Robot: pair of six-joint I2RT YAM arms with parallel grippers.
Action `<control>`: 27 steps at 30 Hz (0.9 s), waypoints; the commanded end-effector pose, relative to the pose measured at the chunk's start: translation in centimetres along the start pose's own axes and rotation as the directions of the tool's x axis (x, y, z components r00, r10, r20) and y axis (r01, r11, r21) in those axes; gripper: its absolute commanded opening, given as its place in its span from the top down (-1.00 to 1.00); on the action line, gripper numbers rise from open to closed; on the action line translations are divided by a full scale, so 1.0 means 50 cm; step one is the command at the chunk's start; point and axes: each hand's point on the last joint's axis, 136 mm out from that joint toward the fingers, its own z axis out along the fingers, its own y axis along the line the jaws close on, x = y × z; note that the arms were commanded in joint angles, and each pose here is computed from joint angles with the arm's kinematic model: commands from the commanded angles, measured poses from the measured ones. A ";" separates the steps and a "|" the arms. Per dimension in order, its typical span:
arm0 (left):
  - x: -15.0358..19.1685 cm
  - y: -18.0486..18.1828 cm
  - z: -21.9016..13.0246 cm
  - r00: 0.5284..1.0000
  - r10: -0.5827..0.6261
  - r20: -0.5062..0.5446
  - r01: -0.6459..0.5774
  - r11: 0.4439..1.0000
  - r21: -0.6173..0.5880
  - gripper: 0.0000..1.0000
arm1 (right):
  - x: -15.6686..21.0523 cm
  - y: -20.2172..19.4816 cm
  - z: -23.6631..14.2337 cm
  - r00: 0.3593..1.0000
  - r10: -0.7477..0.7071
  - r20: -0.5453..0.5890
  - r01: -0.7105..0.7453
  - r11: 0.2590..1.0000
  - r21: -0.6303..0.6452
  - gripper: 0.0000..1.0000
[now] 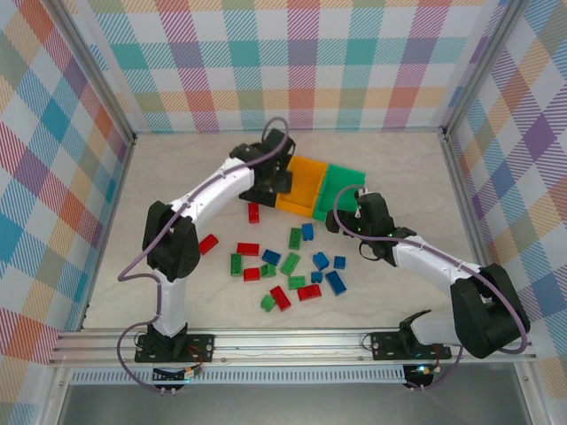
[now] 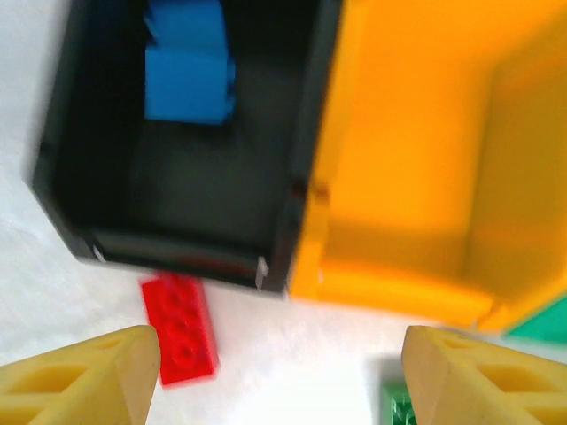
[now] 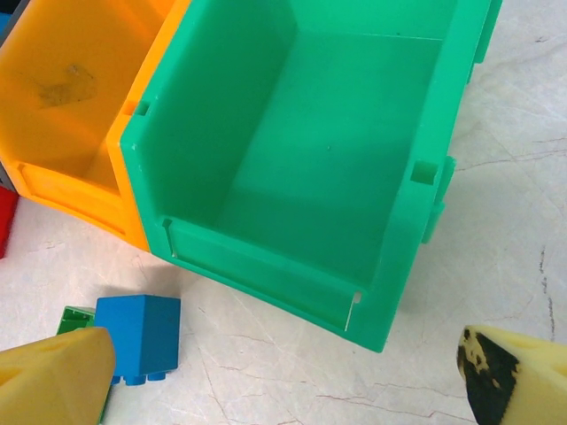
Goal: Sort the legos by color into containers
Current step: Place the lego in the container, then pick up the lego from the center of the table.
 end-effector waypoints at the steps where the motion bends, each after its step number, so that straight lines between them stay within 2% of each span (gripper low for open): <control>1: 0.060 -0.037 -0.051 1.000 -0.002 -0.004 0.002 0.994 0.112 -0.43 | -0.022 0.014 -0.006 1.000 0.006 0.029 -0.006 1.000 -0.019 -0.98; 4: 0.148 -0.046 -0.046 0.997 -0.006 -0.079 0.019 0.986 0.164 -0.42 | -0.017 0.013 0.001 1.000 0.009 0.023 -0.009 1.000 -0.018 -0.98; 7: 0.234 -0.040 -0.039 0.987 0.018 -0.163 0.009 0.987 0.163 -0.42 | -0.016 0.017 0.007 1.000 0.010 0.010 -0.009 1.000 -0.022 -0.98; 12: 0.315 -0.036 -0.023 0.973 0.054 -0.226 -0.022 0.990 0.138 -0.41 | -0.010 0.021 0.013 1.000 0.016 0.001 -0.016 0.999 -0.034 -0.98; 23: 0.325 -0.075 0.028 0.962 0.096 -0.257 -0.064 0.990 0.128 -0.37 | -0.010 0.018 0.017 1.000 -0.001 -0.004 0.000 1.000 -0.016 -0.98; 27: 0.342 -0.071 0.045 0.951 0.114 -0.288 -0.093 0.992 0.084 -0.34 | -0.010 0.017 0.018 1.000 -0.001 -0.002 0.001 1.000 -0.012 -0.98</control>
